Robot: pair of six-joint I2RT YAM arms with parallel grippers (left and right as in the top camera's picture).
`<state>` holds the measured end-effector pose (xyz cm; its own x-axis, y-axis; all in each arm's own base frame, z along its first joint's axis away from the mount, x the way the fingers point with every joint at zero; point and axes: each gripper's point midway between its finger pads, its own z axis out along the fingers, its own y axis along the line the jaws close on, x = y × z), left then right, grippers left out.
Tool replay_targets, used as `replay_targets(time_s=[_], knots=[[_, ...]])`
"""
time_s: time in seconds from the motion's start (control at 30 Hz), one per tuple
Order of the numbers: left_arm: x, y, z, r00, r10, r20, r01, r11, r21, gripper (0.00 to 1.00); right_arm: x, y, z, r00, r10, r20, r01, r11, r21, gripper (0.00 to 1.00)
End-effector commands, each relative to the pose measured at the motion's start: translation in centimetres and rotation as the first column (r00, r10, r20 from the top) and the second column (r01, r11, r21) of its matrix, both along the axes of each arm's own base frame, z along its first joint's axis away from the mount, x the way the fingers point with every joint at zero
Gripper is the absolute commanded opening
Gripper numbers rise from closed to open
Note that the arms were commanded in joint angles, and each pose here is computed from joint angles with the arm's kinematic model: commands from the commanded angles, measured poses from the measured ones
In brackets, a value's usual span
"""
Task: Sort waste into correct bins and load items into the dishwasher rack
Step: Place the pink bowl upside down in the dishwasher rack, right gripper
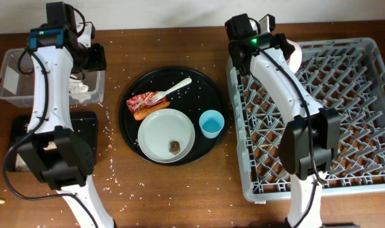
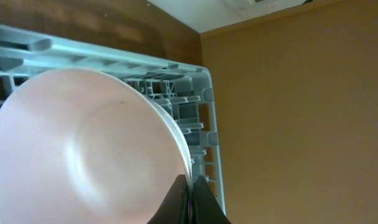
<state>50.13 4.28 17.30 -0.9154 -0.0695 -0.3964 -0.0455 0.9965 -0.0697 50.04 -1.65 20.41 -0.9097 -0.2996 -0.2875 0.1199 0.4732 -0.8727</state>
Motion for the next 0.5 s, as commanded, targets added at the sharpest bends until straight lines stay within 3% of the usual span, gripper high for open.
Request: replay_targets(time_s=[0.0,0.33,0.47], knots=[[0.1,0.3,-0.4,1.0,-0.008,-0.004,0.008,1.0,0.009,0.56,-0.1,-0.6,-1.2,0.999,-0.026,-0.021,0.025,0.998,-0.053,0.04],[0.3,0.3,-0.3,1.0,-0.008,0.006,0.008,1.0,0.01,0.56,-1.1,-1.2,-2.2,0.998,-0.052,-0.047,0.046,0.991,-0.122,0.04],[0.4,0.3,-0.3,1.0,-0.008,0.01,0.008,1.0,0.01,0.57,-1.1,1.0,-2.2,0.999,-0.005,-0.052,-0.001,0.992,-0.124,0.04]])
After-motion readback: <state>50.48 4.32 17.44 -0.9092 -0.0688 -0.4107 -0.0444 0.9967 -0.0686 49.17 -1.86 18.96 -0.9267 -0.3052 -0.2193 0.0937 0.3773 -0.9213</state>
